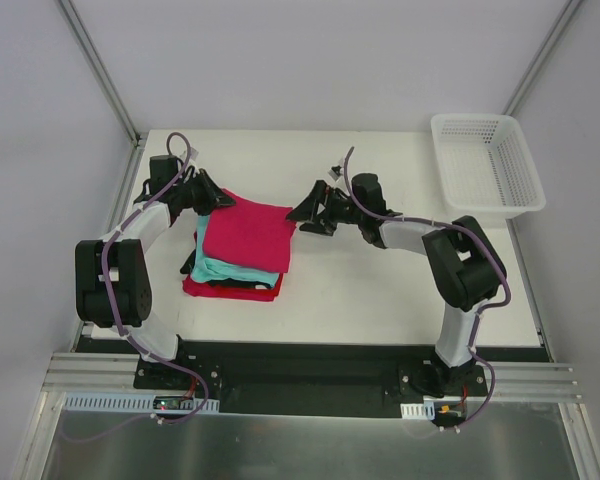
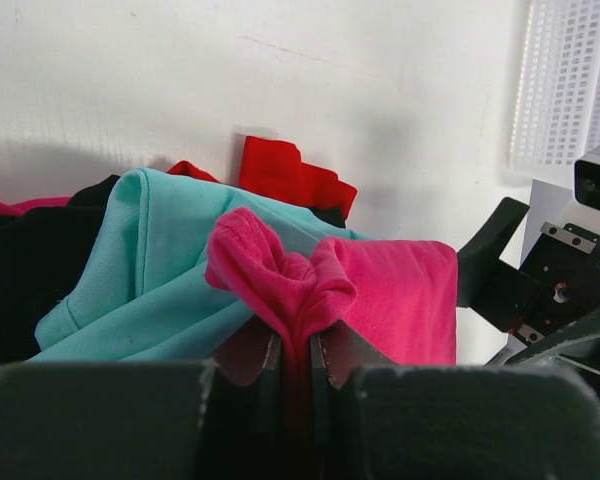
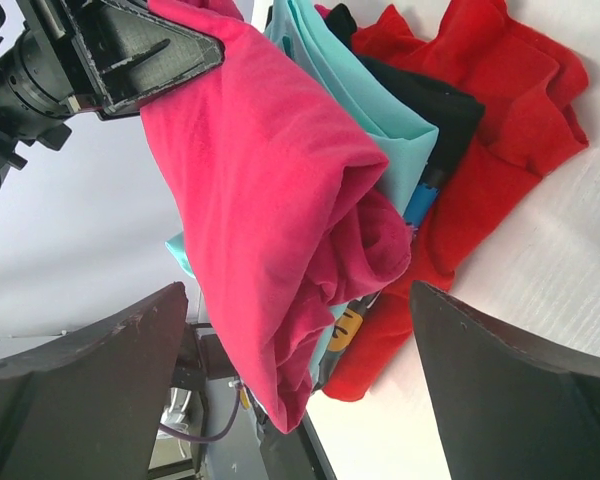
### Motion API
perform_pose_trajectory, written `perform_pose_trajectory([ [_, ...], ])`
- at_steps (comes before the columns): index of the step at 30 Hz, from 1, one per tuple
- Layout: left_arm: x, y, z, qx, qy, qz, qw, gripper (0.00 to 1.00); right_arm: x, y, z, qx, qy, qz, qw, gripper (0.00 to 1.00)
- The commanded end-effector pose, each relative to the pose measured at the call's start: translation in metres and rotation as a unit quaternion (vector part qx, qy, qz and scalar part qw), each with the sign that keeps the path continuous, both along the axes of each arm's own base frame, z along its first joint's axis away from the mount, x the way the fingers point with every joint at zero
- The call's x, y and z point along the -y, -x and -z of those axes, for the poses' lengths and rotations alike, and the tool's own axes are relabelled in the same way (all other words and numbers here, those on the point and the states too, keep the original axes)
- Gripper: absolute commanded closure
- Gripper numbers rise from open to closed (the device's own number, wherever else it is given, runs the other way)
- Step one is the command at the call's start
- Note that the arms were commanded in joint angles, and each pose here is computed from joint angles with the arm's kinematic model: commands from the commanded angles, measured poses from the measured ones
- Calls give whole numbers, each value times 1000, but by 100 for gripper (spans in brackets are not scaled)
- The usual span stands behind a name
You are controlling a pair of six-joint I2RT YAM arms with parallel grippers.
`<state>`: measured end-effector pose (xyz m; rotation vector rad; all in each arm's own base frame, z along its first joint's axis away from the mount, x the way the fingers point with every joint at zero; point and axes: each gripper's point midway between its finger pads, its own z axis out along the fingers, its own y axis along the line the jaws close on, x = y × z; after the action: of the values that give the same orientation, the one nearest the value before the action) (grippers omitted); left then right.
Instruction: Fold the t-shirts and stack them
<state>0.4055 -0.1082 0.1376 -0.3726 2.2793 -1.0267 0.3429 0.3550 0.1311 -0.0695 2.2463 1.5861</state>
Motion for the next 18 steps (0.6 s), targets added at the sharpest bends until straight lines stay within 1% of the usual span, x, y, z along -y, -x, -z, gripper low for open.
perform_pose_trajectory([
  [1, -3, -7, -23, 37, 0, 8, 999, 100, -11, -5, -15, 28, -25, 0, 999, 4],
  [14, -3, -9, -23, 37, 1, 9, 999, 100, -38, 5, -5, 12, -39, -14, 999, 4],
  [18, -3, -8, -22, 35, 1, 9, 999, 100, -40, 5, -10, 27, -36, -20, 999, 4],
])
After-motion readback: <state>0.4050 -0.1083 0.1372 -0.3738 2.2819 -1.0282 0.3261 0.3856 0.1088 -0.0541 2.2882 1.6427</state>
